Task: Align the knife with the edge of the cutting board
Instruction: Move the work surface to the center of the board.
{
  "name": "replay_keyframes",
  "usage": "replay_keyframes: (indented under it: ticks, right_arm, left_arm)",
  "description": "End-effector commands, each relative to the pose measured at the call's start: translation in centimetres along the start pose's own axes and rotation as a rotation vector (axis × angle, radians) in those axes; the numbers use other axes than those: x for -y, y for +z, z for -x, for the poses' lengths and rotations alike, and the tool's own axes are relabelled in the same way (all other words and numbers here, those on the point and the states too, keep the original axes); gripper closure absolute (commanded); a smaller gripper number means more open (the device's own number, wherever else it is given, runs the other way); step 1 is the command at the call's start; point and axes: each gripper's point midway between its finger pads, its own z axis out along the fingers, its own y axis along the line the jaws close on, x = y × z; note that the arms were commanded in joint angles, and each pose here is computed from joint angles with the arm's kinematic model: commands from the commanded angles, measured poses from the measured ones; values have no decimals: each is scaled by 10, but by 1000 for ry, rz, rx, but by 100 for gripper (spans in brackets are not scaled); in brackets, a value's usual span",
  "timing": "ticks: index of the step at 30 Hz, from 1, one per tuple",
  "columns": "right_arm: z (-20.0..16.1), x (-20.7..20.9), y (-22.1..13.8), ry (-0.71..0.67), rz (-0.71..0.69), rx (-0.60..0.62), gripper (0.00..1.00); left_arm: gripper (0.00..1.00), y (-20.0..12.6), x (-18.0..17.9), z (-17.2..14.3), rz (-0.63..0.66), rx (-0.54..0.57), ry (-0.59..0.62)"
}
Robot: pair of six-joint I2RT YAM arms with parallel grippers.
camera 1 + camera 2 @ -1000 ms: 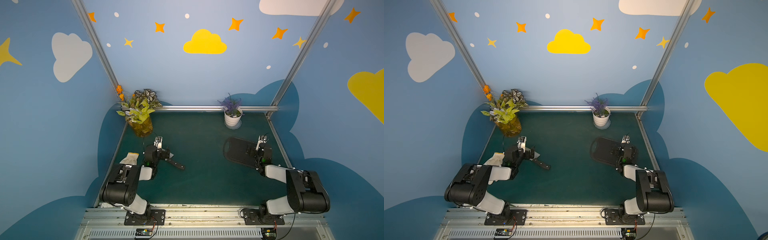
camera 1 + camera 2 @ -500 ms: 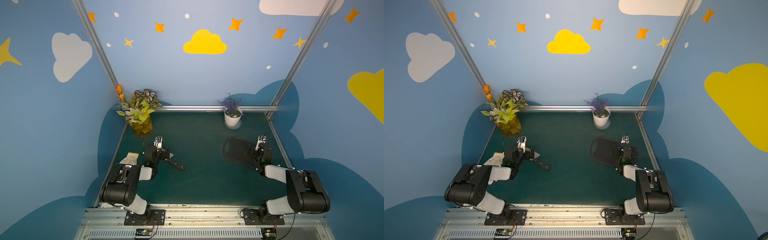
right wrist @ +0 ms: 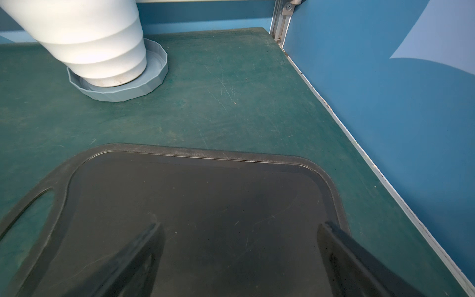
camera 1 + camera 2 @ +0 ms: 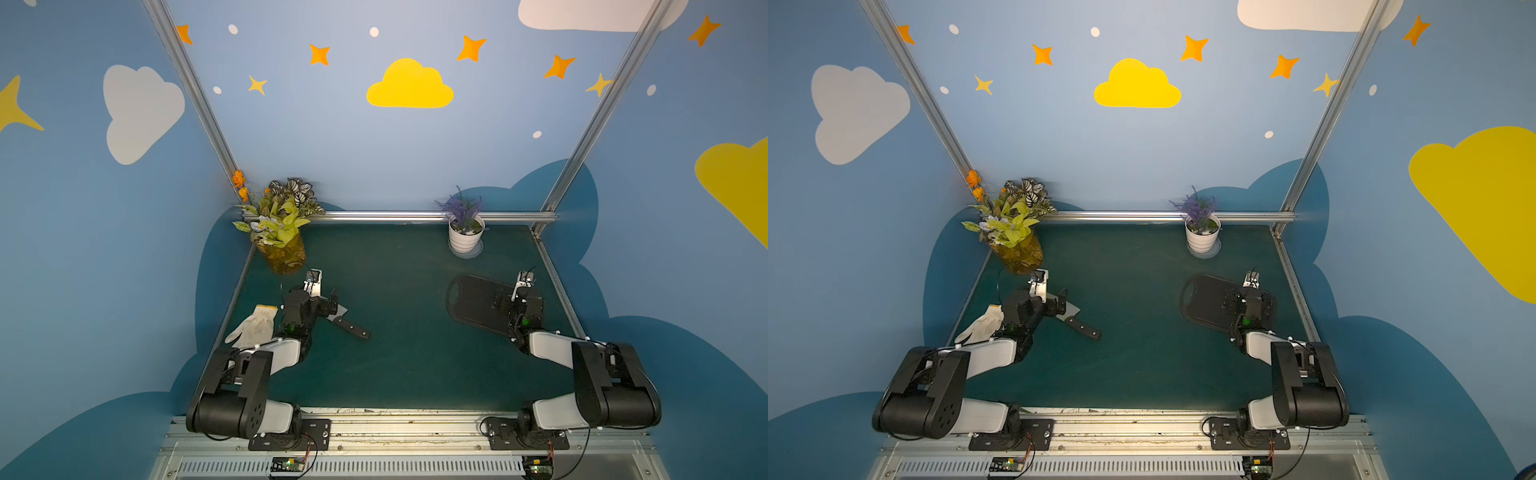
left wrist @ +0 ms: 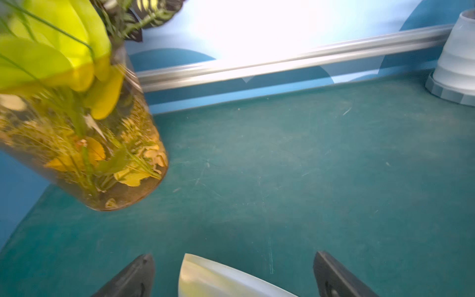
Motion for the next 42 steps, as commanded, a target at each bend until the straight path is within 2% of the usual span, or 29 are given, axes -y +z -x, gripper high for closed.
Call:
replay_keyframes:
  ticks: [1, 3, 6, 8, 9, 12, 16, 18, 21, 25, 29, 33, 37, 42]
  right_arm:
    - [12, 1, -7, 10, -3, 55, 2]
    - [21, 7, -12, -25, -43, 64, 2]
    - [35, 26, -26, 46, -138, -8, 2]
    - [38, 45, -36, 170, -232, -124, 2]
    - [42, 46, -38, 186, -232, -167, 2]
    - [42, 37, -46, 199, -184, -295, 2]
    - [44, 7, -62, 203, 6, -403, 2]
    - [44, -11, -72, 247, 106, -427, 2]
    - [44, -19, -84, 347, 149, -452, 2]
    - [47, -38, -90, 400, 248, -462, 2]
    - [50, -49, -93, 390, 243, -502, 2]
    - [49, -80, -95, 328, 269, -543, 3]
    - [50, -109, -92, 283, 282, -561, 4]
    - [47, -146, -86, 237, 290, -599, 8]
  left_arm:
    - [0, -8, -11, 15, 52, -16, -3]
    - [0, -16, -21, 29, 104, 0, 1]
    - [0, -30, -44, 51, 222, 17, -36]
    - [0, -42, -62, 60, 328, 26, -176]
    - [0, -45, -64, 63, 341, 27, -224]
    - [0, -50, -54, 65, 311, -50, -306]
    - [0, -54, -35, 70, 255, -175, -348]
    - [0, -56, -28, 70, 235, -236, -349]
    - [0, -55, -16, 66, 203, -331, -335]
    - [0, -48, 9, 60, 116, -441, -297]
    - [0, -41, 35, 58, 13, -507, -343]
    - [0, -39, 53, 56, -60, -542, -366]
    - [0, -43, 66, 51, -69, -582, -326]
    - [0, -46, 71, 45, -16, -606, -232]
